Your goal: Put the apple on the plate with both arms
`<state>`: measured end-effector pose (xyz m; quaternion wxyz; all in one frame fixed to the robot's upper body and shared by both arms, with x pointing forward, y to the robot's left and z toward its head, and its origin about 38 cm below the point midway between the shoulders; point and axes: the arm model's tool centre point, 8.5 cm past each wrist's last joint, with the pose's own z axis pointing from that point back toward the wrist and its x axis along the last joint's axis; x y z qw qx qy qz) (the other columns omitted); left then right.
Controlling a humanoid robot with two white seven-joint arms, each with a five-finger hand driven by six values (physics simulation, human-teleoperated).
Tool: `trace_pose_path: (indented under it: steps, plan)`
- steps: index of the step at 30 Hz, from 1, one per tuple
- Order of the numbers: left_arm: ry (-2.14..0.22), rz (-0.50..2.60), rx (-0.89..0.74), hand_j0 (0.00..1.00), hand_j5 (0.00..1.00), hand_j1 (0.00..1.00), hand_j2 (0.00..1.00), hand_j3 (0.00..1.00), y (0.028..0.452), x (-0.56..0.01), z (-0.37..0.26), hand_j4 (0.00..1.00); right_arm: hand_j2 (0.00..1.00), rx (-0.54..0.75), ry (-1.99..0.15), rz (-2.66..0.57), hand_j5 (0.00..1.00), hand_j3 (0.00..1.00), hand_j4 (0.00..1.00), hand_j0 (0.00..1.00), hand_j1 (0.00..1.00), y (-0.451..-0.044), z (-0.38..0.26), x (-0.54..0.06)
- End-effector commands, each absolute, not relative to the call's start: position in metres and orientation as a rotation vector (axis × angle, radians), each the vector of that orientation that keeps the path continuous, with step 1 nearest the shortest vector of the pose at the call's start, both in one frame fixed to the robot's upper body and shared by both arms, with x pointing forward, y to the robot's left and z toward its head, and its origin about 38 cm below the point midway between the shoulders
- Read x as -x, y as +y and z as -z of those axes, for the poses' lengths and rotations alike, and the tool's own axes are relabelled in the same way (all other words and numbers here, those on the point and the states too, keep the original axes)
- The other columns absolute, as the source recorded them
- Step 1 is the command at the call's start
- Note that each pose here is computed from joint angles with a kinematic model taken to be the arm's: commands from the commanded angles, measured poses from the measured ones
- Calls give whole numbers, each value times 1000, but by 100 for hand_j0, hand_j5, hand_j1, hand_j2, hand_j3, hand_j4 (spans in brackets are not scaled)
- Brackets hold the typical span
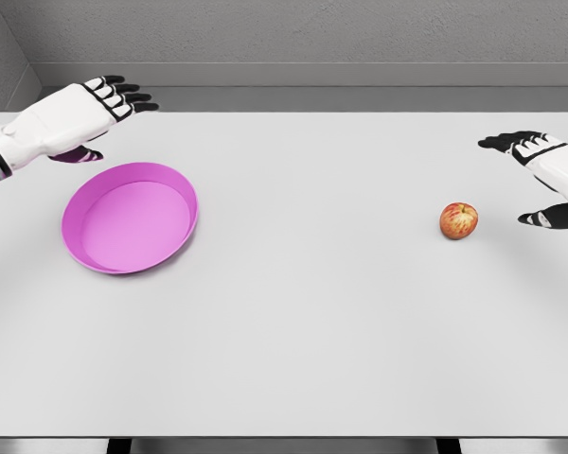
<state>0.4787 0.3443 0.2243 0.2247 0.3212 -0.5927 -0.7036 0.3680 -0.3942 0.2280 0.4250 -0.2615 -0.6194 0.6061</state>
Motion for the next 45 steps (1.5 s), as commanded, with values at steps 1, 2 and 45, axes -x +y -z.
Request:
trace_pose_path:
  steps: [1, 2, 45]
  plan:
    - [-1641, 1936, -885, 100, 100, 100, 100, 100, 345, -478, -226, 100, 100, 654, -1549, -1515, 100, 100, 100, 100, 100, -395, -229, -368]
    - [-1641, 1936, -885, 100, 100, 100, 100, 100, 345, -478, -226, 100, 100, 655, -1552, -1514, 100, 100, 100, 100, 100, -395, -230, -368]
    - [-1629, 1969, -920, 100, 100, 100, 100, 100, 352, -472, -238, 100, 100, 385, -1013, -1664, 100, 100, 100, 100, 100, -342, -163, -436]
